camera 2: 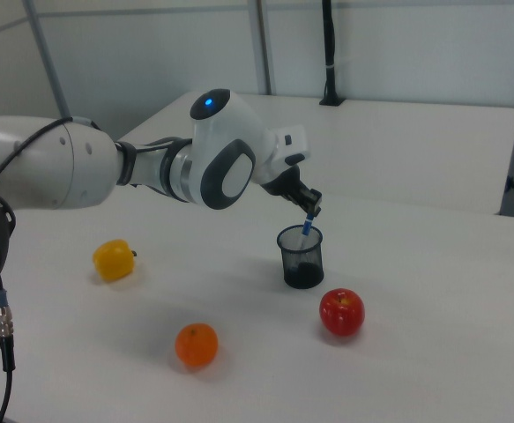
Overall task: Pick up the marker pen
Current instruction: 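Lift the marker straight up out of the pen cup, then carry the marker away from the cup toward the yellow pepper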
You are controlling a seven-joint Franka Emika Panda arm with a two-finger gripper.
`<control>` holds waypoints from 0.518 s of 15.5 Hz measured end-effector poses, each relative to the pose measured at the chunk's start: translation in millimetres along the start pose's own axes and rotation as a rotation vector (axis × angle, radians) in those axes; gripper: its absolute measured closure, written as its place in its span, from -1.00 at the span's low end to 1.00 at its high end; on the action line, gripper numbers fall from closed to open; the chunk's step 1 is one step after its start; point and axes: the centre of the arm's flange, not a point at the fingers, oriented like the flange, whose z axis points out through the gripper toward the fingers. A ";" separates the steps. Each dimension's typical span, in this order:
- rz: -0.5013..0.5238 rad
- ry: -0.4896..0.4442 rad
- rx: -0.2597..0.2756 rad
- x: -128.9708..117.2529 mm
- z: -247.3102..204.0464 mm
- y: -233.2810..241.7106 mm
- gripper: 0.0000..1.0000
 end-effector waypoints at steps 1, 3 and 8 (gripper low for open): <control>0.002 0.011 0.001 4.2 -6.2 -0.2 0.64; 0.007 0.040 0.005 14.3 -22.8 0.2 0.64; 0.018 0.130 0.015 41.3 -83.0 4.0 0.64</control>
